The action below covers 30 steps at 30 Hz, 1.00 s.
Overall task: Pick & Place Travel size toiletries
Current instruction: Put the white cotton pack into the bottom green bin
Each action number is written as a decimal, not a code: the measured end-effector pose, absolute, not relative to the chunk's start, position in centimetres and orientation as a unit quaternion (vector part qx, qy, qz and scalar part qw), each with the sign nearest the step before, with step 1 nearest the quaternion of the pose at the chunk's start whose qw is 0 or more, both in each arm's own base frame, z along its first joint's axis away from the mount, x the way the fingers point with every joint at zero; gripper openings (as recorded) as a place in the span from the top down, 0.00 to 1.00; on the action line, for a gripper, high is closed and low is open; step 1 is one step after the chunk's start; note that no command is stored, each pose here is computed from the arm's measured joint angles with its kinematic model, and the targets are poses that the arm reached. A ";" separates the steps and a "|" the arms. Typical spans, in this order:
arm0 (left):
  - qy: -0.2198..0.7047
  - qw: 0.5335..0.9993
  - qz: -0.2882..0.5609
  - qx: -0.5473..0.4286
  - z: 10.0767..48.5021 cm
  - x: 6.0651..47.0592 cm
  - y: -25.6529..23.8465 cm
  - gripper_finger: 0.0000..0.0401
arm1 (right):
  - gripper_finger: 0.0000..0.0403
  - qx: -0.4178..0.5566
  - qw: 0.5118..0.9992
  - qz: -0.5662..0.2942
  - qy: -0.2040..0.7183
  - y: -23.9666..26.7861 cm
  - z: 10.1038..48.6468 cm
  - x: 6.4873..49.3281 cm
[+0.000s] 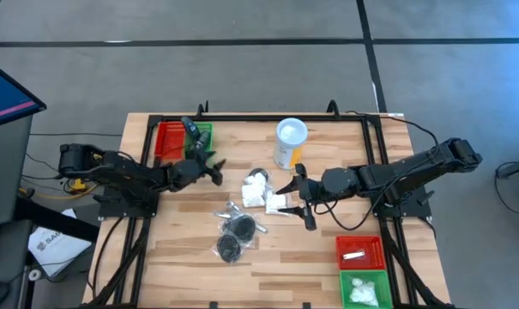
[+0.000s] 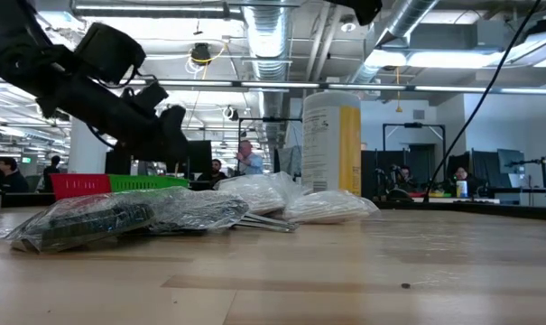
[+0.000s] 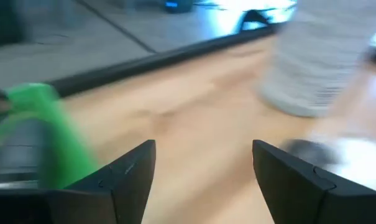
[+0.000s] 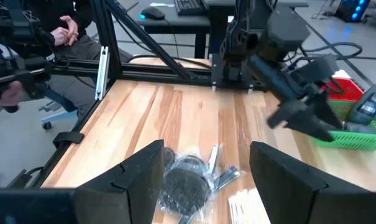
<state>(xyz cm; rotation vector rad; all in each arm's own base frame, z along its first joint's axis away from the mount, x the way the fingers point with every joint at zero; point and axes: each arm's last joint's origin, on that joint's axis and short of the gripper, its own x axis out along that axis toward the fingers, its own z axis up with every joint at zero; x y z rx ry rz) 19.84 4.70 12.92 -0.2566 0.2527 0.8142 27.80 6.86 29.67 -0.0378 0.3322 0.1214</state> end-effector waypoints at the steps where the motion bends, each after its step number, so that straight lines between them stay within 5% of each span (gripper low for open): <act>1: 0.118 0.911 0.373 -0.131 13.0 20.0 4.4 0.36 | 0.44 -0.019 0.984 0.060 0.165 6.9 29.7 27.8; 30: 0.152 0.955 0.207 -0.149 12.2 24.8 1.4 0.41 | 0.44 -0.011 0.980 0.059 0.191 6.9 29.0 27.6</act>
